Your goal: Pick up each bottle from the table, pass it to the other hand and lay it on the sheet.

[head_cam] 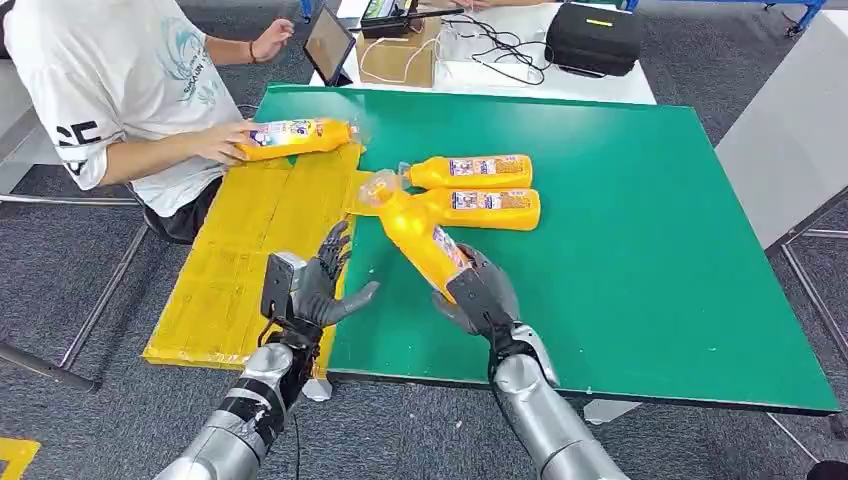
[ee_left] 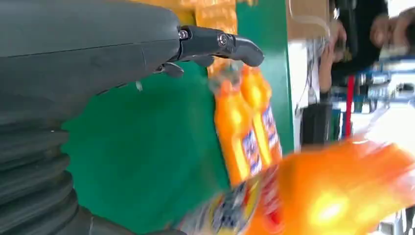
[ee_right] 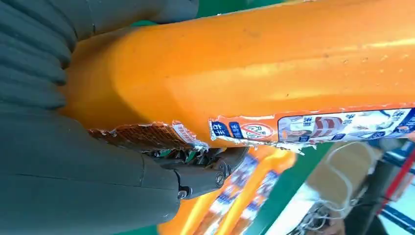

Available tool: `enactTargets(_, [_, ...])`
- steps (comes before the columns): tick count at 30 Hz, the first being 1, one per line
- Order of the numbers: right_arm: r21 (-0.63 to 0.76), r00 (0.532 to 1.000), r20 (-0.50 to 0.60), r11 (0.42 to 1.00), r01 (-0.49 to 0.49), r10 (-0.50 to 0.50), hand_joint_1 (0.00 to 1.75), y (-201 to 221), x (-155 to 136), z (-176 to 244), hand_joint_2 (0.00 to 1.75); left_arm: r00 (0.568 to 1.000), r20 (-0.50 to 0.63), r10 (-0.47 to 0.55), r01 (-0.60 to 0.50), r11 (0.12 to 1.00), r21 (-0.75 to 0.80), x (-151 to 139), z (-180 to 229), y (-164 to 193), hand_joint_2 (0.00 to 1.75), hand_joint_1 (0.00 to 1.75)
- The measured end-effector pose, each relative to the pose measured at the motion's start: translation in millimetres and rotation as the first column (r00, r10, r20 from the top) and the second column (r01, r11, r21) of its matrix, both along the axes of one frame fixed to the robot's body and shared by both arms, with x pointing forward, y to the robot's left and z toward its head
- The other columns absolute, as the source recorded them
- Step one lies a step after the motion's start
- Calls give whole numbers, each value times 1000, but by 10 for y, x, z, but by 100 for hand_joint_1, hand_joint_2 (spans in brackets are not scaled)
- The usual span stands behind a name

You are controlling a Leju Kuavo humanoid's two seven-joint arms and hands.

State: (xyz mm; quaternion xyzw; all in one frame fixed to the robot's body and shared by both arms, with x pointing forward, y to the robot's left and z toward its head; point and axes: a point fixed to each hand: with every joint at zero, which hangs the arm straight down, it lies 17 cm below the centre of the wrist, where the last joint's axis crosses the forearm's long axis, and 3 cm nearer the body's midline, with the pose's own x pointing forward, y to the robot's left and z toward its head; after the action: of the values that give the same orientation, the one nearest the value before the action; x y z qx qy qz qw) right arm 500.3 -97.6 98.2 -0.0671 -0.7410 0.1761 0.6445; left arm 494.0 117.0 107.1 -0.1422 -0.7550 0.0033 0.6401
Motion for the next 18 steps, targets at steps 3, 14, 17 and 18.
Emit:
enactTargets(3, [32,1000,2,999,-12,12,175,152,-26,62,175,1000,-5,-31,31,999,-7,-15,12,-114,175,0])
enactTargets(14, [66,983,-7,981,-181,182,175,931,-134,248,175,994,-25,-108,106,992,-72,-57,92,-403,175,0])
enactTargets(17, [54,974,-26,973,-225,226,175,1129,-194,222,175,994,-29,-104,101,991,-83,-43,104,-395,175,0])
enactTargets(18, [47,970,-34,970,-237,239,175,1175,-202,210,175,994,-31,-101,98,991,-90,-39,105,-384,175,0])
